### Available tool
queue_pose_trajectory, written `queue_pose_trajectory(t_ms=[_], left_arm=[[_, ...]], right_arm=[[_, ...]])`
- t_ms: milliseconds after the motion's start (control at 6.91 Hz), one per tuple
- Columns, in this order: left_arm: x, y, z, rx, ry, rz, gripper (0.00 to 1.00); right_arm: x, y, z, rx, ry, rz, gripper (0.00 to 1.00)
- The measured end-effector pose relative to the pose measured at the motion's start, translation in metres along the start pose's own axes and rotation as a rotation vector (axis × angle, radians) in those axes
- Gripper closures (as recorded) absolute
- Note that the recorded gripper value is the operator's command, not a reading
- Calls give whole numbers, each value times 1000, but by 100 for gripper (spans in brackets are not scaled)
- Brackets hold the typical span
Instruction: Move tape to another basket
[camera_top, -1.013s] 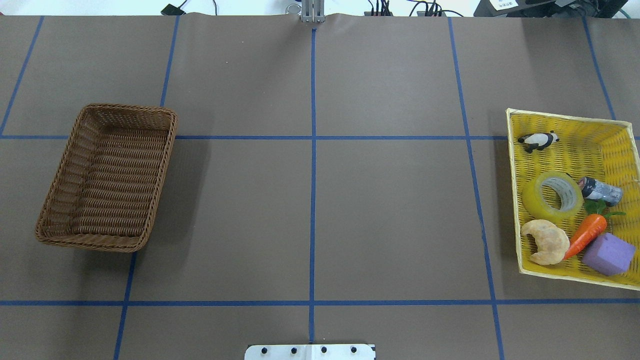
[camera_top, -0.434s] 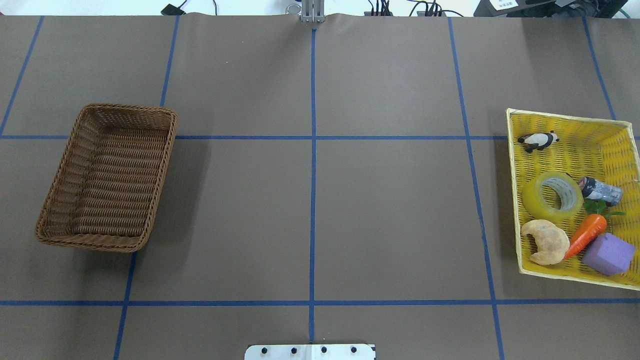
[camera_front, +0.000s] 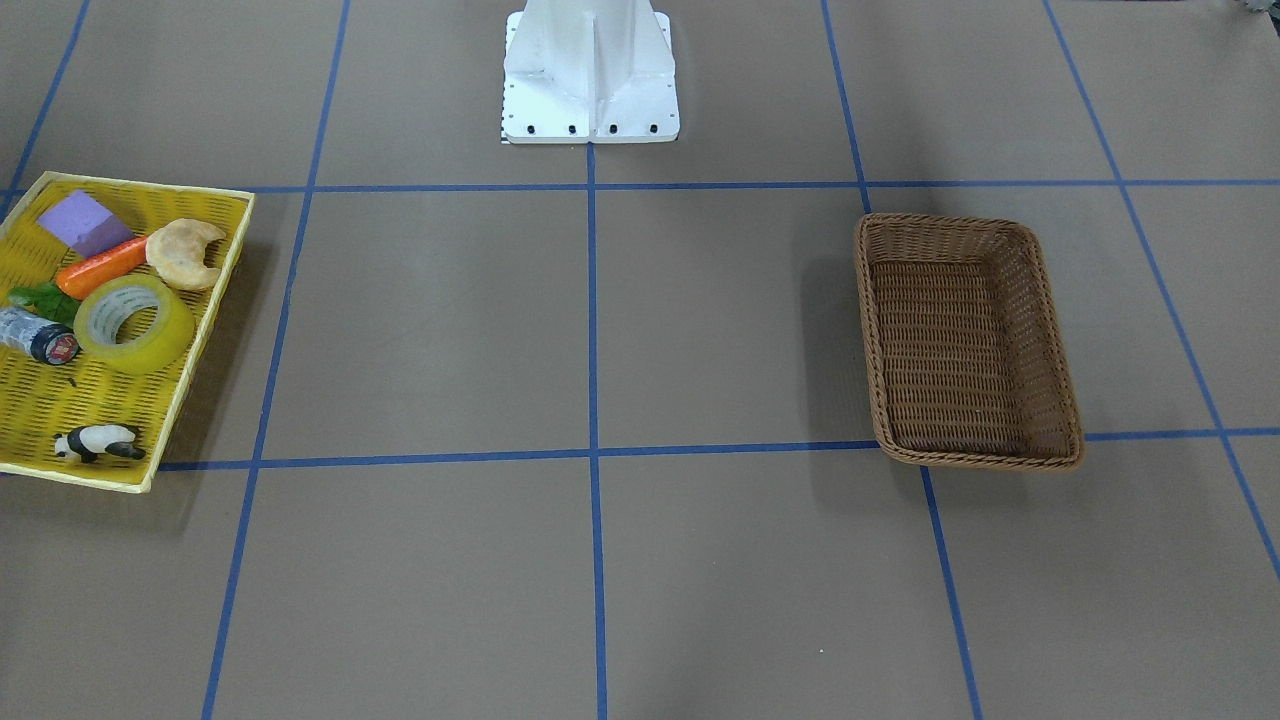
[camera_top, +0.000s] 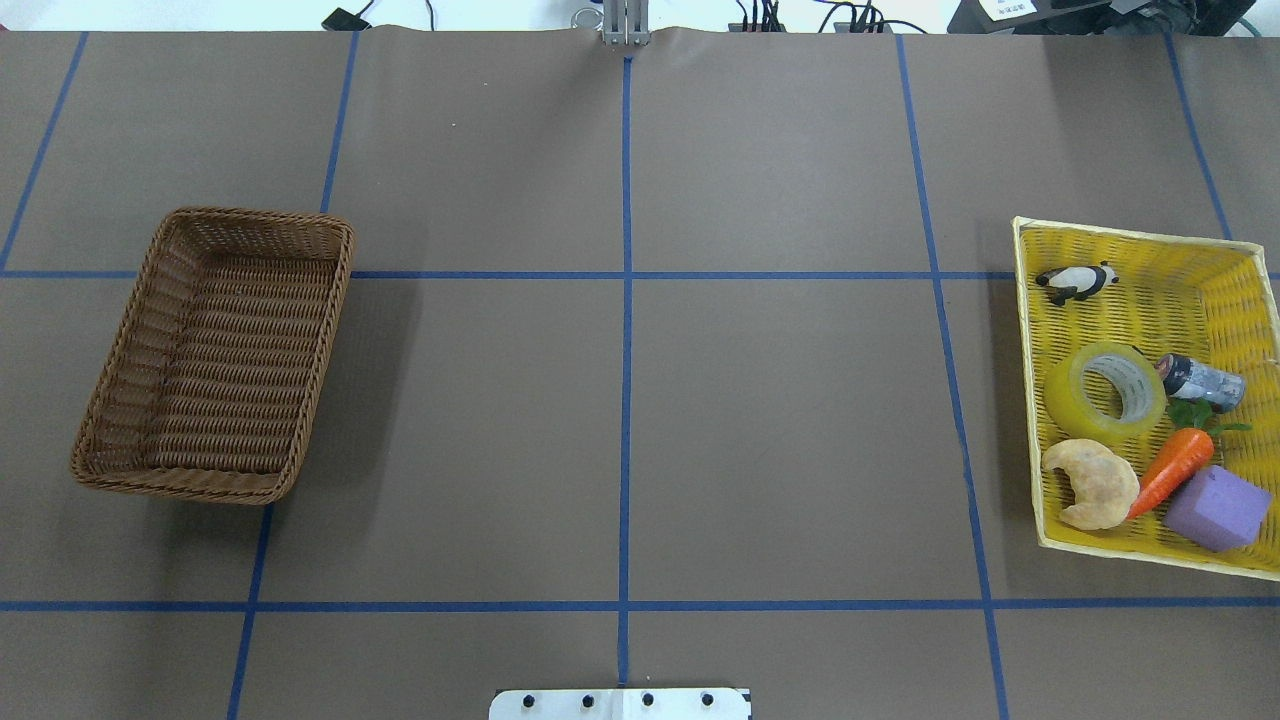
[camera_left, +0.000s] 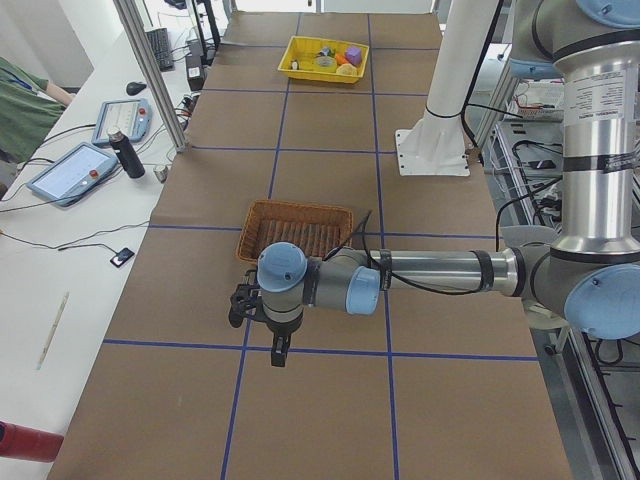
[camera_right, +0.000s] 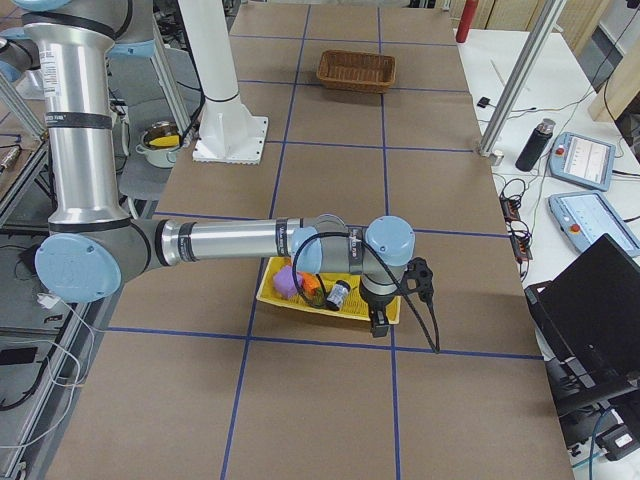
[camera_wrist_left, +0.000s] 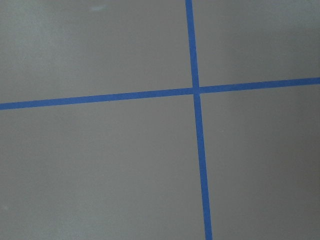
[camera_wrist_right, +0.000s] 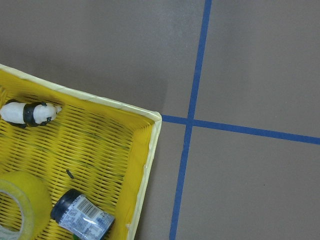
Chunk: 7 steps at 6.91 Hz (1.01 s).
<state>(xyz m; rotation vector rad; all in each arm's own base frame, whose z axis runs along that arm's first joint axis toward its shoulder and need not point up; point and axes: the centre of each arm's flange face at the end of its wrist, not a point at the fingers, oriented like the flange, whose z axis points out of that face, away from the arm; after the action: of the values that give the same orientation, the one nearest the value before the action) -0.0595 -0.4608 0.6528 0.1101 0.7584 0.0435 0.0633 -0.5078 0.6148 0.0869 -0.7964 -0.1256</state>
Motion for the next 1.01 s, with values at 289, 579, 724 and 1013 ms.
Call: queue_pose_trajectory(t_ms=[289,579,724,1013], left_arm=[[0,0,0,0,-3,-1,2],[1,0,-1,2,-4,2,2],[4,-2,-5,11,-3,13,2],[17,-11,-16,57,4,62,2]], right_arm=[[-1,-1,-1,3,3,-4,0],[-4,-4,-4,11,8,-13,0],[-10,-9,-7,18,17,-30,0],[-46,-30,-21,54,53,-119,0]])
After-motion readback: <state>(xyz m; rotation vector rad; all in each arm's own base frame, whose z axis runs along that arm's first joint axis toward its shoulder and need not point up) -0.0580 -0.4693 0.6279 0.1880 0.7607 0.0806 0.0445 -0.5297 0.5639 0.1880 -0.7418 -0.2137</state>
